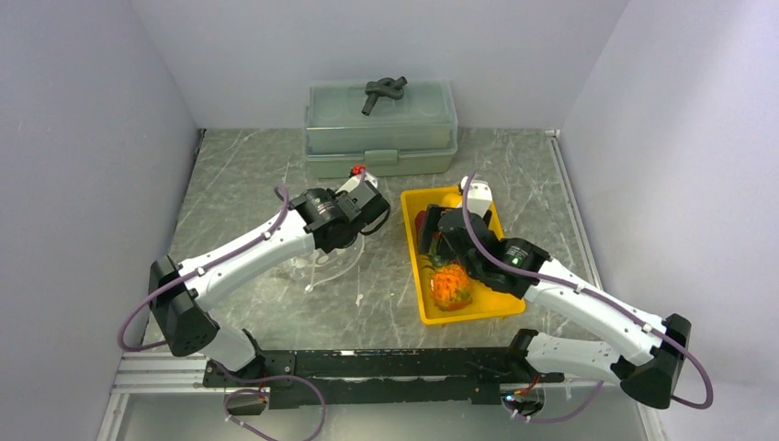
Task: Place the food in the zip-top bag and seal the zipper
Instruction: Open the zipper of the food storage bag, then pick up the fake fruit from the bin.
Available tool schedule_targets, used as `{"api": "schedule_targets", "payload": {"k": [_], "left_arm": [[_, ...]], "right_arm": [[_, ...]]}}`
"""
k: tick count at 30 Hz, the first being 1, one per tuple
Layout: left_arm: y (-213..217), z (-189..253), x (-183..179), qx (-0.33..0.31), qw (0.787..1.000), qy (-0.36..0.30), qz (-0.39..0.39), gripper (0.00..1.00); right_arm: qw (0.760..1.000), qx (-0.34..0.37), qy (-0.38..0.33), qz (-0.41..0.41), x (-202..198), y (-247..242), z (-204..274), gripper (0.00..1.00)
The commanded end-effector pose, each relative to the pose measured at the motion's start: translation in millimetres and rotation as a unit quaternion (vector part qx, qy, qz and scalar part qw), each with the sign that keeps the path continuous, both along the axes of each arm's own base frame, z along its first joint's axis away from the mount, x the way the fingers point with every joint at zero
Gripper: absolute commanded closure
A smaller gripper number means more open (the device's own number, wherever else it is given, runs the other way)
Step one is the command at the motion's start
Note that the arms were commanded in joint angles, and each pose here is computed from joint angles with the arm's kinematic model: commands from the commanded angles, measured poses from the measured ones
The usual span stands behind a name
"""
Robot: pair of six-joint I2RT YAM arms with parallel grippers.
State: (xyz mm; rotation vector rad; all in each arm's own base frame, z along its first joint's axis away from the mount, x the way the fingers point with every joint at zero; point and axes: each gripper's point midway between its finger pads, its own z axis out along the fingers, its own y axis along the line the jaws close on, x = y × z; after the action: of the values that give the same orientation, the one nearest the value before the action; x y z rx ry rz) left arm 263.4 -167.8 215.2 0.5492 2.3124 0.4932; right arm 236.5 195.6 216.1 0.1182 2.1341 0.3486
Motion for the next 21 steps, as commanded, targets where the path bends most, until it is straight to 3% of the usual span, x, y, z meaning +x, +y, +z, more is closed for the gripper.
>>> {"api": "schedule_targets", "payload": {"k": [1, 21], "left_arm": [[-6.5, 15.0, 2.1, -0.046, 0.998, -0.026, -0.016, 1.0], [-4.6, -5.0, -14.8, -0.084, 0.995, -0.011, -0.058, 1.0]], "right_arm": [[0.998, -0.058, 0.013, 0.013, 2.2, -19.4, 2.8, 0.11], [0.975, -0.141, 0.158, 0.074, 43.7, -18.5, -58.3, 0.16]]}}
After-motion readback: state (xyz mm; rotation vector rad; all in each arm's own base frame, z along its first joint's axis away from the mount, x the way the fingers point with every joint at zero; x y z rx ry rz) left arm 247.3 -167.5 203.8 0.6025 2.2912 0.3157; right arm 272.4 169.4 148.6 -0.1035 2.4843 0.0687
